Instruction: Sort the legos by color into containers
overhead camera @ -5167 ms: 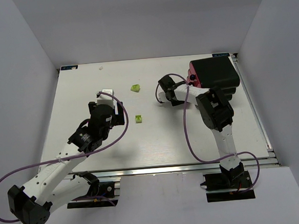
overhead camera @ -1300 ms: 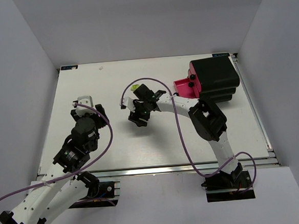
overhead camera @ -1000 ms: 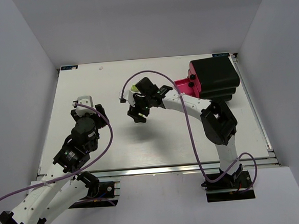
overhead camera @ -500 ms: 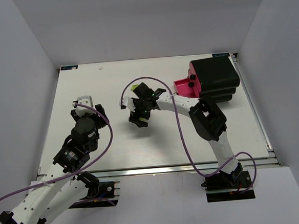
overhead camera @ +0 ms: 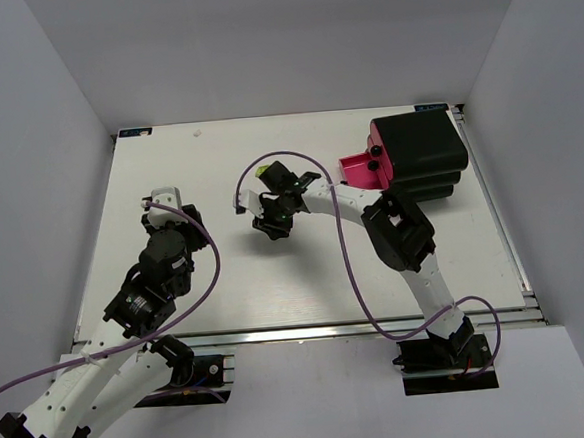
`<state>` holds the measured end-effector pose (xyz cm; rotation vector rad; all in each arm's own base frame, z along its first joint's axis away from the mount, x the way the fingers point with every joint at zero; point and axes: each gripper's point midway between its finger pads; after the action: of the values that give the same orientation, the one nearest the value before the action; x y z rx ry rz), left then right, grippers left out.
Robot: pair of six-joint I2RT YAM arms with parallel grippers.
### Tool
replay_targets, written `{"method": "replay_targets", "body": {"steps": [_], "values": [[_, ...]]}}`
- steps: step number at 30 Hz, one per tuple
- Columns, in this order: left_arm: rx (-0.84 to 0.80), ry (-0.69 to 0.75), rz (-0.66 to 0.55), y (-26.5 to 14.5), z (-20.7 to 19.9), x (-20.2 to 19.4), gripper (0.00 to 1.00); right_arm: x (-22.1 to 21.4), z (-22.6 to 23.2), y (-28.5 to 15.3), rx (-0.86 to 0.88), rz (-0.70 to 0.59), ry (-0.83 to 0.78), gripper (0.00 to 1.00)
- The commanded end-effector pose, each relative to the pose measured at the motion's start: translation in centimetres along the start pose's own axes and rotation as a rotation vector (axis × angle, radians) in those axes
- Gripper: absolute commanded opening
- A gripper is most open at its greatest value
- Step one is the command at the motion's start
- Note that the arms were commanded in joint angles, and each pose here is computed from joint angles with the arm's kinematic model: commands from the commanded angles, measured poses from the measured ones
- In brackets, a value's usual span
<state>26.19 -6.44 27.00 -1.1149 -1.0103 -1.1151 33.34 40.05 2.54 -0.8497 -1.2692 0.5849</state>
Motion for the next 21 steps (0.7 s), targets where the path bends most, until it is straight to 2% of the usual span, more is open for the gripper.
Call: {"method": "replay_targets", "body": {"steps": [1, 3, 4, 6, 7, 9, 11, 16, 17, 21], "values": [[0.011, -0.008, -0.006, 0.0, 0.2, 0.0, 0.61, 0.0, 0.2, 0.0, 0.032, 0.006, 0.006, 0.3], [0.011, -0.007, -0.001, 0.1, 0.1, -0.1, 0.57, -0.1, 0.2, -0.4, 0.036, 0.005, 0.012, 0.22], [0.012, -0.009, -0.001, 0.1, 0.1, -0.1, 0.53, 0.1, 0.3, -1.1, 0.038, 0.003, 0.016, 0.13], [0.02, -0.014, 0.003, 0.2, 0.2, -0.2, 0.45, 0.7, 0.5, -2.9, 0.03, -0.012, 0.027, 0.08], [0.02, -0.017, 0.003, 0.2, 0.1, -0.2, 0.45, 0.9, 0.2, -3.7, 0.01, -0.021, 0.039, 0.06], [0.024, -0.013, 0.018, 0.3, 0.1, -0.6, 0.34, 1.1, -1.1, -5.4, -0.074, -0.026, 0.068, 0.0], [0.032, -0.014, 0.039, 0.7, -0.2, -0.9, 0.25, 1.2, -2.8, -8.1, -0.158, -0.053, 0.15, 0.0], [0.047, 0.021, 0.138, 1.7, -1.2, -2.7, 0.22, -1.9, -7.2, -13.9, -0.346, -0.092, 0.317, 0.0], [0.047, 0.035, 0.162, 2.2, -1.7, -3.1, 0.22, -3.9, -8.1, -14.5, -0.378, -0.081, 0.354, 0.0], [0.047, 0.051, 0.236, 3.1, -2.3, -4.6, 0.25, -6.4, -10.7, -18.0, -0.565, -0.09, 0.396, 0.0]]}}
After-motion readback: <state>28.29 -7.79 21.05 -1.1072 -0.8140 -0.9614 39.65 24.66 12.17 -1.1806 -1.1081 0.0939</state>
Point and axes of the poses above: each gripper's point midway between its finger pads, its own y axis out along the fingers, its own z axis along the line the jaws close on, x = y × z, and after that the axes turned 14 degrees about y, right-handed
